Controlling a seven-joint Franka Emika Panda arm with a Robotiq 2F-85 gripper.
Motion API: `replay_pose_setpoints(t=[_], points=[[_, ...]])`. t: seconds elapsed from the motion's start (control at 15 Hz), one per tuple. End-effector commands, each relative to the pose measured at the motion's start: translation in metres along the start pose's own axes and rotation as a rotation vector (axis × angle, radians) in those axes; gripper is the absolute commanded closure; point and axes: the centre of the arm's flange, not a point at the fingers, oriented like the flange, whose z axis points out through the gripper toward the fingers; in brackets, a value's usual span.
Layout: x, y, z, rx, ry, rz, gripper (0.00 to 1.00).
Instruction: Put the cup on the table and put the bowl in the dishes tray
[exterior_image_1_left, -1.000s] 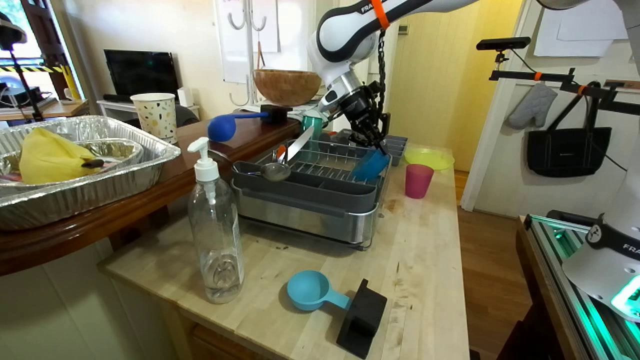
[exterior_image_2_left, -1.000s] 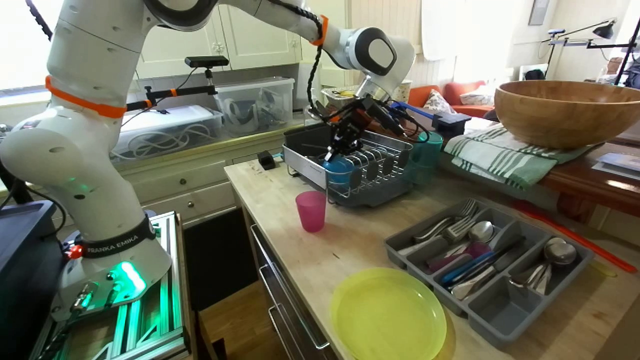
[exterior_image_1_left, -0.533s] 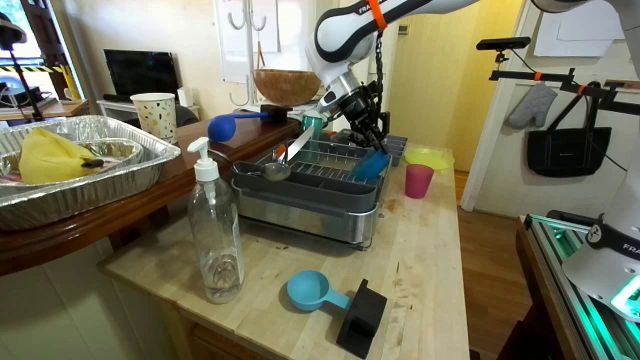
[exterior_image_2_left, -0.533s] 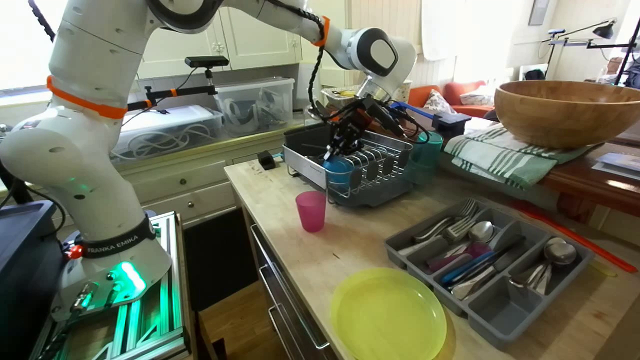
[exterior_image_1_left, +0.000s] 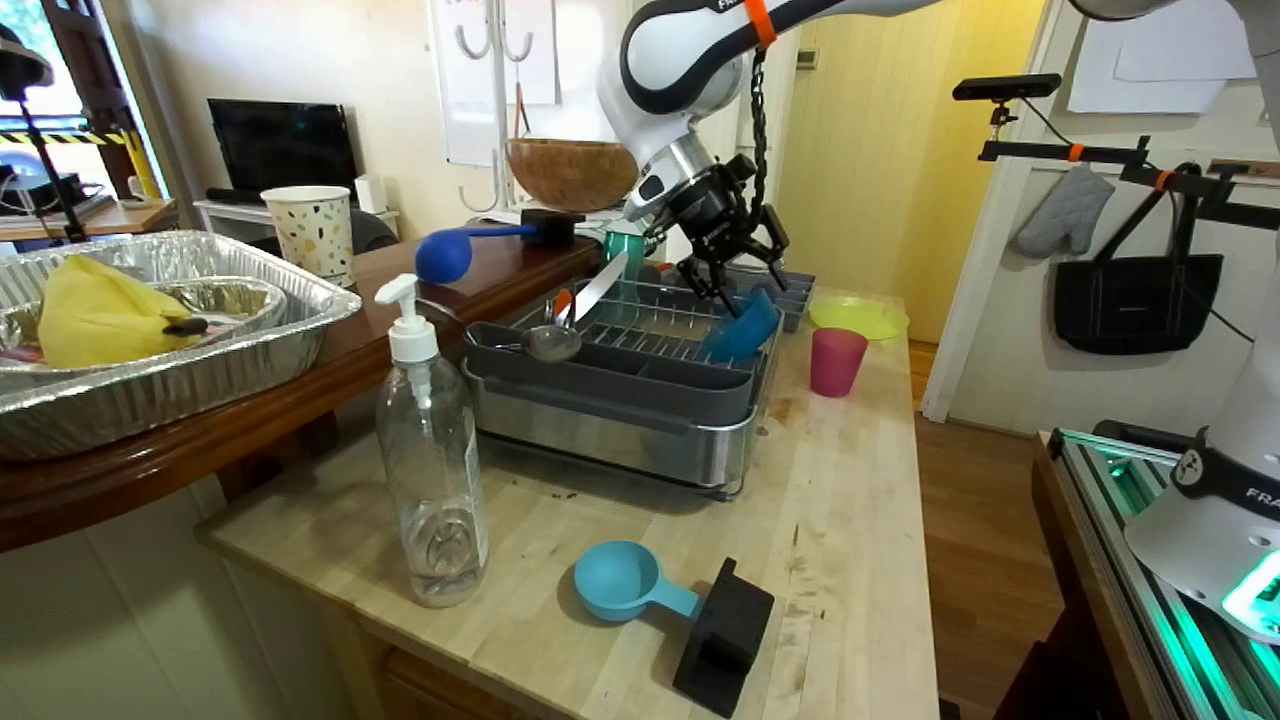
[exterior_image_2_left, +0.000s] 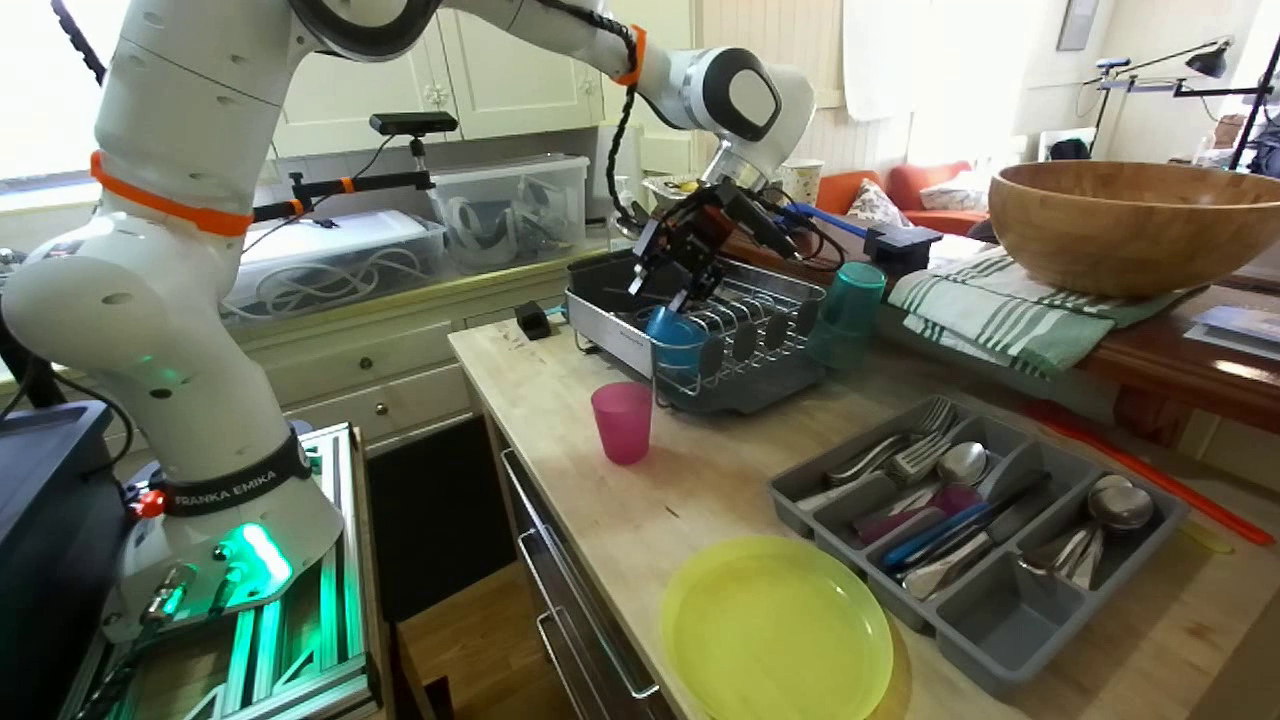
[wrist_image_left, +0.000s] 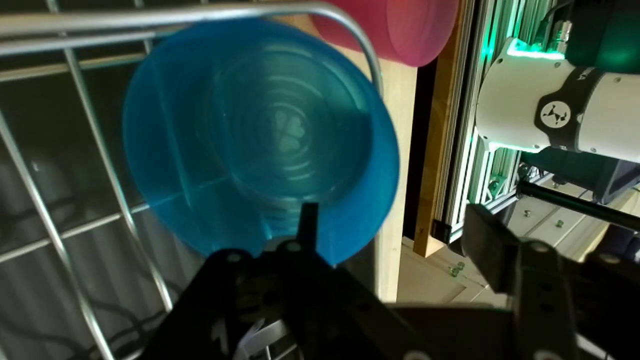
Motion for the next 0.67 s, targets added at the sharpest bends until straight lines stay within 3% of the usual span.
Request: replay_pose_setpoints(t=[0.0,0.4,0.6], points=[[0.013,-0.025,-0.012,-0.012,-0.018,0.017,0.00],[0.024,-0.068,-0.035,-0.114,-0.026,0.127,0.00],[0.026,-0.093,-0.041,-0.168,-0.022,0.261,0.00]])
